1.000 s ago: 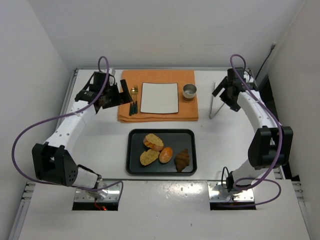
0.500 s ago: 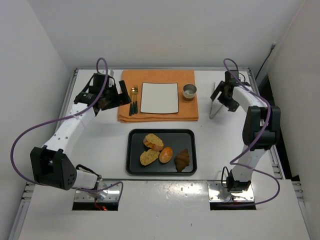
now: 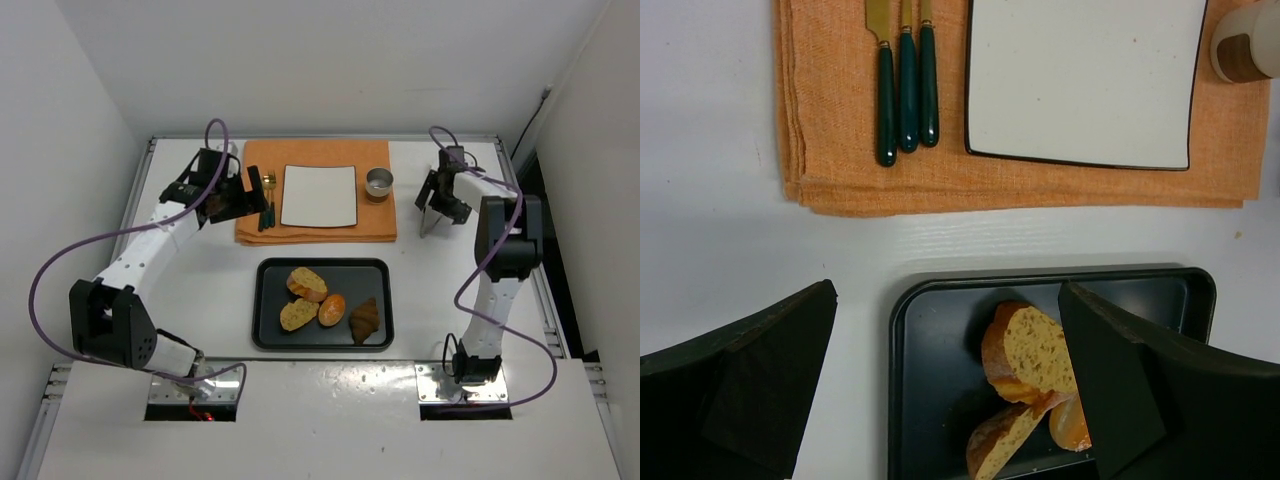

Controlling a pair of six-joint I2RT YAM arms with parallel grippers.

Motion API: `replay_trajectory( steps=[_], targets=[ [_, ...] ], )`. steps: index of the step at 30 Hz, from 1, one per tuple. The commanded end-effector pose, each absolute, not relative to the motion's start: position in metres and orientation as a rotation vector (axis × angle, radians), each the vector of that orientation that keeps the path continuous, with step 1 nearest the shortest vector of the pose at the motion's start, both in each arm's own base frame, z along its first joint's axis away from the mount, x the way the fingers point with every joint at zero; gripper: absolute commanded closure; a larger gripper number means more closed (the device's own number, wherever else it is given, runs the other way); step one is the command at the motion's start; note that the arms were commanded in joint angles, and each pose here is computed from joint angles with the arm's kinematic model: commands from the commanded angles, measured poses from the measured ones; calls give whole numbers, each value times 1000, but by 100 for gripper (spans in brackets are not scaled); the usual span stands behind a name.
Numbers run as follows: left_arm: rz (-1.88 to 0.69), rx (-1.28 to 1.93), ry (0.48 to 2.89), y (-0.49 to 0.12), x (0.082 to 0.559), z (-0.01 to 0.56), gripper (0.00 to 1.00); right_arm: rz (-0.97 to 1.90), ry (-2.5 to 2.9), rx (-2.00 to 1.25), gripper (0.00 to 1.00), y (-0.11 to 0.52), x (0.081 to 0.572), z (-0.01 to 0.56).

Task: Place the bread

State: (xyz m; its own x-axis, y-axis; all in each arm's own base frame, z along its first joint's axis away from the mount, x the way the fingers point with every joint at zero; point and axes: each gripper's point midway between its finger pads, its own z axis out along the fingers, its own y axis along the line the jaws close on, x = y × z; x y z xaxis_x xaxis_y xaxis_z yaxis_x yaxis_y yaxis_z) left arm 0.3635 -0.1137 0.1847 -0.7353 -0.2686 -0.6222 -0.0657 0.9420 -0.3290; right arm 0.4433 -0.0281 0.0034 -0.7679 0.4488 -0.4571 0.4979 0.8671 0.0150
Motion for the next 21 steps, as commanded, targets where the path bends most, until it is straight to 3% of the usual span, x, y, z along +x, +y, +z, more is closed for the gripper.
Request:
replay_trajectory(
  steps=[1, 9, 15, 17, 21],
  targets=[
    [-397, -225, 2323, -119, 372, 205, 1, -183, 2507, 640, 1, -35, 479, 9],
    [-381, -203, 2341, -118, 371, 197, 1, -301, 2467, 676, 2, -52, 505, -11],
    [-379, -204, 2351, -119, 372, 194, 1, -295, 2484, 674, 15, -51, 515, -12],
    [-382, -203, 2340, -119, 374, 198, 1, -282, 2506, 704, 14, -47, 510, -12],
    [-377, -192, 2340, -119, 374, 198, 1, -266, 2532, 701, 3, -44, 498, -11]
  ],
)
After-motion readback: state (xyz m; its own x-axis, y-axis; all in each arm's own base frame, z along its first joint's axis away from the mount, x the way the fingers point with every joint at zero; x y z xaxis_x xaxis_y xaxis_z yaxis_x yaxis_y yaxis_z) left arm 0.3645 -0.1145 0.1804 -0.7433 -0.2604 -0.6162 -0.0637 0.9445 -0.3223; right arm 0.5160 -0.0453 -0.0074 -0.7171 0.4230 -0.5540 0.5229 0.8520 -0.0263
